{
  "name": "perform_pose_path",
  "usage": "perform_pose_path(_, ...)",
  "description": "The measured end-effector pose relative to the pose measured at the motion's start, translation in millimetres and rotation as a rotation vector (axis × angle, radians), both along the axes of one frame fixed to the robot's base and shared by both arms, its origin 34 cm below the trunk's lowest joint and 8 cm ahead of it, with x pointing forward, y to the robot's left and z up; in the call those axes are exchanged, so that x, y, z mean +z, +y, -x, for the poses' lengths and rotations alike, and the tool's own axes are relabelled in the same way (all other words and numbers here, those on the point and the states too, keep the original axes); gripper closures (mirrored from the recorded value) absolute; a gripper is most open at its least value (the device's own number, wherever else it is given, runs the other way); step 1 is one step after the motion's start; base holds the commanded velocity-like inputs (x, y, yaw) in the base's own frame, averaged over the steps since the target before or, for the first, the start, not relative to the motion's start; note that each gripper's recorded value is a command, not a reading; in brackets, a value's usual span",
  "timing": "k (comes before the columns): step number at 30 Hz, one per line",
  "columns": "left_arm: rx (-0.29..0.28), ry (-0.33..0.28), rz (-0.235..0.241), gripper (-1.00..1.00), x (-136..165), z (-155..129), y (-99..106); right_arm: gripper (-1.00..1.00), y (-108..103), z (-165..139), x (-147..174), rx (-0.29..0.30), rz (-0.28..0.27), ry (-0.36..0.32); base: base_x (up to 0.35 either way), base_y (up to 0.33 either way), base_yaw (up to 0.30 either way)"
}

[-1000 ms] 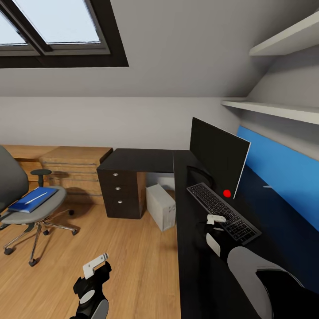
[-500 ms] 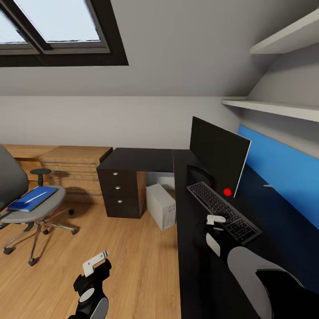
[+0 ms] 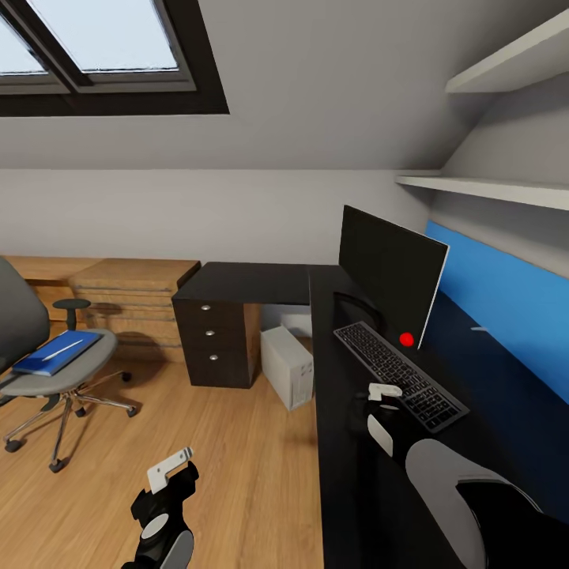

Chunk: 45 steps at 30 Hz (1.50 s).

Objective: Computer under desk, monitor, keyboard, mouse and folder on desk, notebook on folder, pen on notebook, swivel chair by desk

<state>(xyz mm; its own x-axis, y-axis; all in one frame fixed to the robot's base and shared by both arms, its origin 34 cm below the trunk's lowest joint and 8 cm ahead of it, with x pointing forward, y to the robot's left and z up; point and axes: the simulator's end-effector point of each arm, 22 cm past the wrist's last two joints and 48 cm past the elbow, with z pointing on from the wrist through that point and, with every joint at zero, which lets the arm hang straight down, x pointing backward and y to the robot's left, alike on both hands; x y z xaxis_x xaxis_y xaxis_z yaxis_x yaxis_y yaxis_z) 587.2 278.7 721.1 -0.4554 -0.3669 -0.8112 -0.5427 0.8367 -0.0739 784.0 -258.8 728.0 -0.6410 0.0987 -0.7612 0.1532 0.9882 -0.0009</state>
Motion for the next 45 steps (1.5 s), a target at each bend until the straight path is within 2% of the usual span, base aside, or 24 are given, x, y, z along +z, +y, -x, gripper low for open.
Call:
perform_pose_path(8,0.0,0.0,0.0,-1.0,0.0,0.0,-0.1,-1.0,-0.1,0.0,0.0,0.0,0.0,-0.002,0.0,0.0,0.0)
perform_pose_path(9,0.0,0.0,0.0,-1.0,0.0,0.0,-0.1,1.0,-0.1,0.0,0.0,0.0,0.0,-0.002,0.0,0.0,0.0)
perform_pose_path(45,-0.003,0.0,0.002,-1.0,-0.2,-0.3,-1.8,1.0,1.3,-0.1,-0.1,0.003,0.002,0.0,0.0,0.0,0.0)
